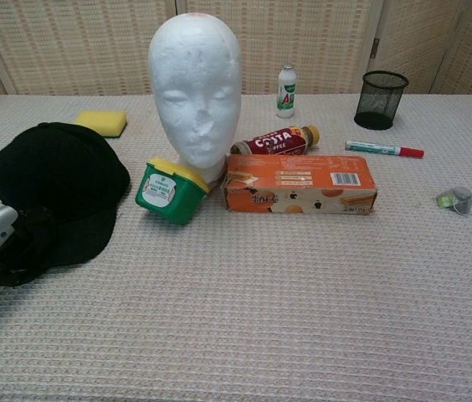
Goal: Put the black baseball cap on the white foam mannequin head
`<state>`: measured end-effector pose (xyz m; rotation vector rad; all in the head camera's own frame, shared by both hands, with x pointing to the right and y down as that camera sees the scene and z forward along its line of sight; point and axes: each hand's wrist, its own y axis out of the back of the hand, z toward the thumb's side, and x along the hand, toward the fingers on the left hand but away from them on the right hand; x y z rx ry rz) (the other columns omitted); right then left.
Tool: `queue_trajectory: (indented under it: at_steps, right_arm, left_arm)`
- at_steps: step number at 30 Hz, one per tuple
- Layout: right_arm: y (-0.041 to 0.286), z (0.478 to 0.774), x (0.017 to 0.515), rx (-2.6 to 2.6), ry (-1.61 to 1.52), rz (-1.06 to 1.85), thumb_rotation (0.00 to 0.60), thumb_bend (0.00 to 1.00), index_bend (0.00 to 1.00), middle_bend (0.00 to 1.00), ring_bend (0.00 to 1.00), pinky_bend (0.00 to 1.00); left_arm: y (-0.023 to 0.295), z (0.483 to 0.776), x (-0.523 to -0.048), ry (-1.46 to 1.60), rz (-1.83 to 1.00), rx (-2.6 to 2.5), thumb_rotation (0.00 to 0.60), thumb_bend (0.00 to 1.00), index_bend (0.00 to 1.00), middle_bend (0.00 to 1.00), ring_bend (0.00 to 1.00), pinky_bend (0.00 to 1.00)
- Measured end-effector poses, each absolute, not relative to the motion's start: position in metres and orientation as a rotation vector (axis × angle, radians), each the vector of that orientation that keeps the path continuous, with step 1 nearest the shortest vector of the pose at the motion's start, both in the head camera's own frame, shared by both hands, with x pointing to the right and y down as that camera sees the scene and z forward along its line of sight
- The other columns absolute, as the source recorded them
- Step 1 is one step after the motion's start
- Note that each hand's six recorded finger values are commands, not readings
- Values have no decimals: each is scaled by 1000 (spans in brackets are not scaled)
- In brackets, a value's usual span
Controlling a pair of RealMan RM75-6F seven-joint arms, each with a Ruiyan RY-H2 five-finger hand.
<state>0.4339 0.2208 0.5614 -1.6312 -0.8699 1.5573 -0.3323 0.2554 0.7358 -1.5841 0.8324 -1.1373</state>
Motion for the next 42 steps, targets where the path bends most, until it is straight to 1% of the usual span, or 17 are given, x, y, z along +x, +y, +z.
queue_trajectory:
  at_steps: [4, 5, 8, 13, 26, 34, 39, 42]
  right_arm:
    - [221, 560, 434, -1641, -867, 1558, 600, 46, 0, 0, 0, 0]
    - [222, 560, 434, -1642, -865, 1559, 600, 45, 0, 0, 0, 0]
    - [222, 560, 434, -1648, -860, 1558, 600, 46, 0, 0, 0, 0]
    - [224, 560, 432, -1670, -845, 1555, 600, 46, 0, 0, 0, 0]
    - [228, 561, 427, -1710, -813, 1546, 600, 45, 0, 0, 0, 0]
    - [229, 560, 427, -1727, -808, 1546, 600, 46, 0, 0, 0, 0]
    - [229, 559, 426, -1734, -810, 1543, 600, 47, 0, 0, 0, 0]
    - [229, 557, 426, -1745, -817, 1538, 600, 46, 0, 0, 0, 0]
  left_arm:
    - [252, 737, -337, 827, -1158, -1572, 600, 355, 540, 1000, 1000, 1000]
    - [252, 737, -338, 830, -1159, -1571, 600, 365, 556, 1000, 1000, 1000]
    - [250, 734, -339, 845, -1152, -1564, 600, 407, 648, 1000, 1000, 1000]
    - [242, 728, -343, 888, -1139, -1535, 600, 461, 714, 1000, 1000, 1000]
    - [216, 711, -367, 946, -1135, -1433, 600, 508, 719, 1000, 1000, 1000]
    - [185, 676, -382, 1059, -1038, -1307, 600, 521, 727, 1000, 1000, 1000]
    - [176, 667, -385, 1085, -1013, -1274, 600, 535, 727, 1000, 1000, 1000]
    - [159, 650, -386, 1124, -956, -1211, 600, 538, 727, 1000, 1000, 1000]
